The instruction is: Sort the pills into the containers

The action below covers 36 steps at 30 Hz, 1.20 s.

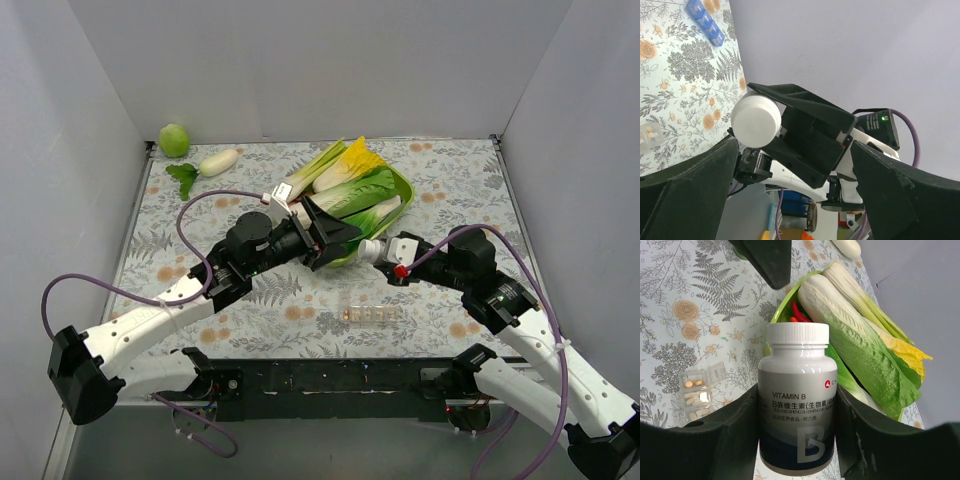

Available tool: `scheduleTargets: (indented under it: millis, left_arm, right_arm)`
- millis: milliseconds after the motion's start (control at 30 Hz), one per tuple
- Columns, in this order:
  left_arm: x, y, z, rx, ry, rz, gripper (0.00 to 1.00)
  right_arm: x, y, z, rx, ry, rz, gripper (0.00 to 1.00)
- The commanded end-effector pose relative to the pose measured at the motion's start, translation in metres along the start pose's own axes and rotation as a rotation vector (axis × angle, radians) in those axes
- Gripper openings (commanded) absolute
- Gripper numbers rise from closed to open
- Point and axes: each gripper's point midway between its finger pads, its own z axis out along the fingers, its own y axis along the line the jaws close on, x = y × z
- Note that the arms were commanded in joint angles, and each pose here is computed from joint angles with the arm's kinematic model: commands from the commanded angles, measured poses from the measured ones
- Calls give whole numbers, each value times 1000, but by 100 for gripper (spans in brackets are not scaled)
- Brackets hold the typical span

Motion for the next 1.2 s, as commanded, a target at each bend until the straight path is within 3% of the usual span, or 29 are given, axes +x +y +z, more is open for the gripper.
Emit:
scheduleTargets:
  millis: [0,533,667,733,833,933,1000,1033,1167]
  left_arm:
    - [-3,-8,11,-11,-27,-5,95]
    - [18,21,28,-135,55,41,69]
    - [25,26,32,-126,94,87,57]
    - [28,29,32,-108,109,123,42]
    - [32,38,29,-103,135,214,20]
    - [37,38,25,-43,164,354,8]
    - [51,47,15,14,241,456,4]
    - [53,40,11,90,246,579,1]
    - [90,67,-14,225,472,810,0]
  right_arm:
    - [-21,-13,-4,39,-47,-46,1]
    - [-24,-9,-2,20,-64,-9,1]
    - [-25,-7,-1,13,-70,6,1]
    - [-26,-5,-1,7,-76,18,1]
    - [-25,-2,-1,-3,-80,46,1]
    - [-25,7,1,-37,-91,113,1]
    - [-25,16,2,-72,-102,168,1]
    - [-25,27,3,-119,-115,240,1]
    - [-31,60,4,-270,-175,476,1]
